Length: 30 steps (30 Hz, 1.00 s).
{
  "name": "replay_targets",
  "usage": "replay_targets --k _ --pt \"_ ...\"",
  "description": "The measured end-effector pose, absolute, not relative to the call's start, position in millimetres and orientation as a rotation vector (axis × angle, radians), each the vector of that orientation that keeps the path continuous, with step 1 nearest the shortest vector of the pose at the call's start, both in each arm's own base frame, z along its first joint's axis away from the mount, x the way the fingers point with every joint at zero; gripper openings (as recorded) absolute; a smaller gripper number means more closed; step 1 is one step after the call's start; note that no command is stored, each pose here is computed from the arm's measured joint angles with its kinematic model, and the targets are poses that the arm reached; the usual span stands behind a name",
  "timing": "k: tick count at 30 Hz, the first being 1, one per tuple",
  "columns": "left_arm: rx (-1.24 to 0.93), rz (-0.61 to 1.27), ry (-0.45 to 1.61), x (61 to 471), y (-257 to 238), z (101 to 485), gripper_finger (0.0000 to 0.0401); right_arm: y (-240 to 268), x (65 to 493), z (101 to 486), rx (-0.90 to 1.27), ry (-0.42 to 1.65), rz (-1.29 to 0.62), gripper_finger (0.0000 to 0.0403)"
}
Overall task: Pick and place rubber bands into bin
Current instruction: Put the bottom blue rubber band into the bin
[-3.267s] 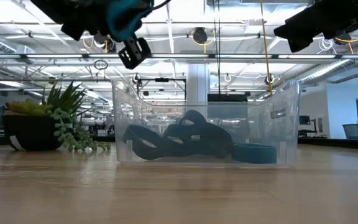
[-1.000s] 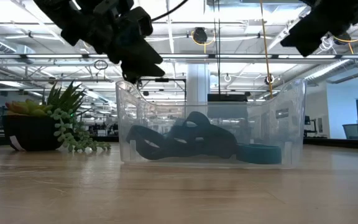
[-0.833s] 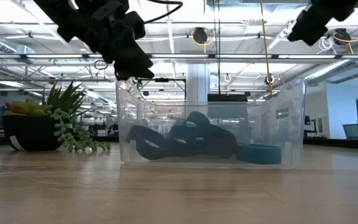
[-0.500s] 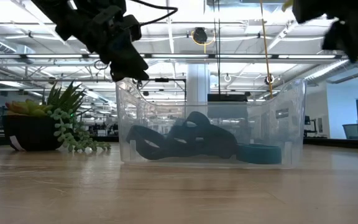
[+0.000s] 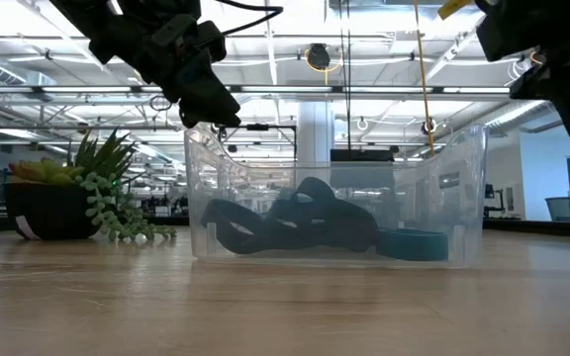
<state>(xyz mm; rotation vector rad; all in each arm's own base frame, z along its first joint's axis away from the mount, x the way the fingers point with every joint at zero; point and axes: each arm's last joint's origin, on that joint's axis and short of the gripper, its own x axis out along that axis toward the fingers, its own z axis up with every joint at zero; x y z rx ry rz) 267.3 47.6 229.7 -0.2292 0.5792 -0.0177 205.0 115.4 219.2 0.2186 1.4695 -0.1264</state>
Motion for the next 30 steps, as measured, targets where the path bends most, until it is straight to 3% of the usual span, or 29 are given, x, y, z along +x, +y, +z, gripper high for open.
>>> replay_targets --k 14,30 --pt "-0.229 -0.02 0.58 267 47 230 0.0168 125 214 192 0.123 1.522 -0.121 0.0141" --pt "-0.228 -0.021 0.582 267 47 230 0.0168 120 200 147 0.224 1.526 -0.07 0.0141"
